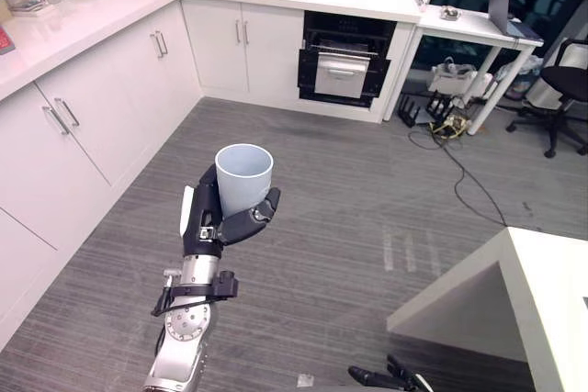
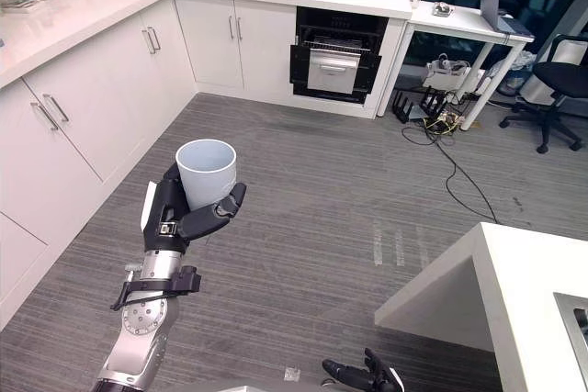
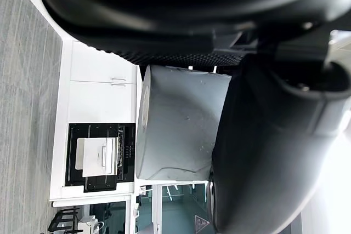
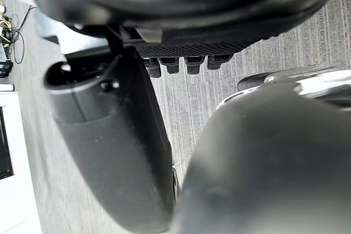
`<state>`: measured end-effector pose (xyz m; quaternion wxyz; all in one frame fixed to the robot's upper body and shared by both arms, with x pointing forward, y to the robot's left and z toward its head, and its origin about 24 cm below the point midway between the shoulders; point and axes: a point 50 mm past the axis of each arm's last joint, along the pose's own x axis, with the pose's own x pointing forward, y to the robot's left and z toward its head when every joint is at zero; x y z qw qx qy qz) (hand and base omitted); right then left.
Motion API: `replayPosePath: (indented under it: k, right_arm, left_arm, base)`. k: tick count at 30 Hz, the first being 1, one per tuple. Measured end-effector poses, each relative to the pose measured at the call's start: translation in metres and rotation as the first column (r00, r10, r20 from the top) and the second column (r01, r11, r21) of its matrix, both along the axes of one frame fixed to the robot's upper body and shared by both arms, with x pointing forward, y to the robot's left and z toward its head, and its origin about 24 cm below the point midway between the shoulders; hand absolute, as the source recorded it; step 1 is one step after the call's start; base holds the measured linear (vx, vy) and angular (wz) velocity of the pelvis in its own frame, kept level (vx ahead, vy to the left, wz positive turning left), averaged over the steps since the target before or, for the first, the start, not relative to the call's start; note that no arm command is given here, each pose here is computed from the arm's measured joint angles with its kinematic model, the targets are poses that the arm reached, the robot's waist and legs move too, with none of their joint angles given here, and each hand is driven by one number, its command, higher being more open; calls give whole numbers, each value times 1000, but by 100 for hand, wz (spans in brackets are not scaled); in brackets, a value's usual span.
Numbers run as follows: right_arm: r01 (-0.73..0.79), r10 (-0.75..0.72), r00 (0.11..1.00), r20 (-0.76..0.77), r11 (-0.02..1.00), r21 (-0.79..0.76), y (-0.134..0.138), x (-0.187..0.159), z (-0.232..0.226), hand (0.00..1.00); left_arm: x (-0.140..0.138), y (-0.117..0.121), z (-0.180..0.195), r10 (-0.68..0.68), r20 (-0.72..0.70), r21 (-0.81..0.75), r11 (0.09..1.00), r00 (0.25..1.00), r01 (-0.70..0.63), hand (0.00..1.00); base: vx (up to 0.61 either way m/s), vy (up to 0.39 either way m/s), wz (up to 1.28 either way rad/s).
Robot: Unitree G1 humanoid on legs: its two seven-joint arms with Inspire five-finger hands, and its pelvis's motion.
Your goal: Walk over to the sink, pick up the cup, carry it to the dishwasher, place the cup inside the dishwasher, then close the dishwasher door
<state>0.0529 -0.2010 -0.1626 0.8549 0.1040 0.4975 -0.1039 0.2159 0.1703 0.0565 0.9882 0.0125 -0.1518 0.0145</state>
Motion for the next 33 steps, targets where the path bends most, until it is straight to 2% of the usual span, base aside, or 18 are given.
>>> replayPosePath:
  k: [5,9,15,23,26,29,33]
  right_arm:
    - [44,-43,995,-92,999,8,-1,-35,-3,100]
    - [71,-66,991,-118,997,40,0,-38,-4,100]
    - [137,-109,976,-189,980,145,5,-36,-7,100]
    - [50,-21,989,-145,979,198,-13,0,-3,100]
    - [-22,42,993,-108,983,181,-19,12,1,100]
    - [-74,95,988,-126,984,159,-23,9,2,100]
    - [-94,119,982,-144,981,170,-20,0,0,100]
  left_arm:
    - [-9,1,-9,51,-39,-93,994,998,-54,0]
    - [-9,-1,-10,58,-44,-175,982,997,-65,0]
    - [-10,8,-16,76,-70,-277,956,995,-92,0]
    - [-16,32,-1,221,-2,-345,915,975,-208,0]
    - [-17,35,0,221,5,-339,918,975,-206,0]
    - [-18,34,7,210,42,-351,918,977,-182,0]
    - [-25,44,7,268,43,-353,905,962,-237,0]
  base:
    - [-153,-52,-20]
    - [-11,-21,-9]
    - [47,-11,17]
    - [79,-50,21]
    - [160,42,35]
    - [176,126,-12]
    - [433,222,-32]
